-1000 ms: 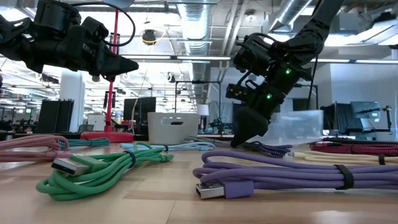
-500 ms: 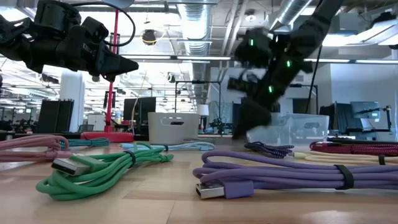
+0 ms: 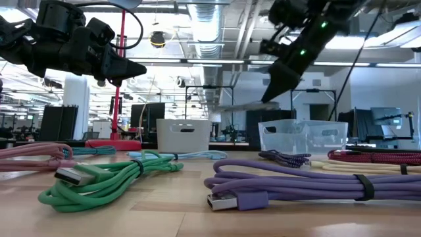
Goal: Pick & Place USB Port
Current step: Put the gray charger cable into the transparent bin
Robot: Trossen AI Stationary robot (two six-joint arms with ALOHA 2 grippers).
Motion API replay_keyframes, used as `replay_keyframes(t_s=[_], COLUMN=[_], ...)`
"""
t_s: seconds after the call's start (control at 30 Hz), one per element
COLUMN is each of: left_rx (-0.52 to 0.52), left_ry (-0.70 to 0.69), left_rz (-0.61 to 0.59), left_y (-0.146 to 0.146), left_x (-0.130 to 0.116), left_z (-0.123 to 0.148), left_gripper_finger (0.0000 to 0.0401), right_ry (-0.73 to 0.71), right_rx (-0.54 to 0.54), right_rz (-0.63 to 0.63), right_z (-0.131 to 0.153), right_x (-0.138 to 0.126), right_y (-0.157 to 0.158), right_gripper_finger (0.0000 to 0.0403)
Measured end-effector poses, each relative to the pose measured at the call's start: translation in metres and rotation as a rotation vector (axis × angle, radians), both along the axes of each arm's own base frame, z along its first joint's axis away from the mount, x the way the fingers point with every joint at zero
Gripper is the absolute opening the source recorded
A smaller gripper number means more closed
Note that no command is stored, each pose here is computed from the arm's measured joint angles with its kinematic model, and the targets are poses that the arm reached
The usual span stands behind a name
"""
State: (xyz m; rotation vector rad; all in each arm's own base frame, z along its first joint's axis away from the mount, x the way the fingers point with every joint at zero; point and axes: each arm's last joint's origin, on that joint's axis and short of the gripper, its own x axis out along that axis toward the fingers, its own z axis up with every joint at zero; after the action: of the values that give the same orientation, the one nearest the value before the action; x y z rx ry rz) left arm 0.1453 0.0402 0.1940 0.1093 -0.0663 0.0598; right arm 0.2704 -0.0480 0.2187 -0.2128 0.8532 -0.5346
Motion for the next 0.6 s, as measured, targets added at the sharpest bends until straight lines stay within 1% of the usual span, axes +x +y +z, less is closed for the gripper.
replay_keyframes(t_s=[0.17,0.37,0.6], left_rx=[0.000,0.000,0.000], left_ry=[0.000,0.000,0.000], left_rz=[0.000,0.000,0.000], left_y=[0.000,0.000,0.000], left_x=[0.000,0.000,0.000], left_z=[0.000,0.000,0.000], left_gripper_finger=[0.0040,0.0040,0.0040], right_ry=[0.060,0.104,0.186], right_rx=[-0.031,-0.022,-0.013], right_rz=[-0.063,-0.123,-0.141], right_z=[0.016,0.028,0.036], right_x=[-0.026,-0.052,-0.080], right_y=[0.002,0.004,0.008], right_gripper_finger=[0.0000,0.0000,0.0000])
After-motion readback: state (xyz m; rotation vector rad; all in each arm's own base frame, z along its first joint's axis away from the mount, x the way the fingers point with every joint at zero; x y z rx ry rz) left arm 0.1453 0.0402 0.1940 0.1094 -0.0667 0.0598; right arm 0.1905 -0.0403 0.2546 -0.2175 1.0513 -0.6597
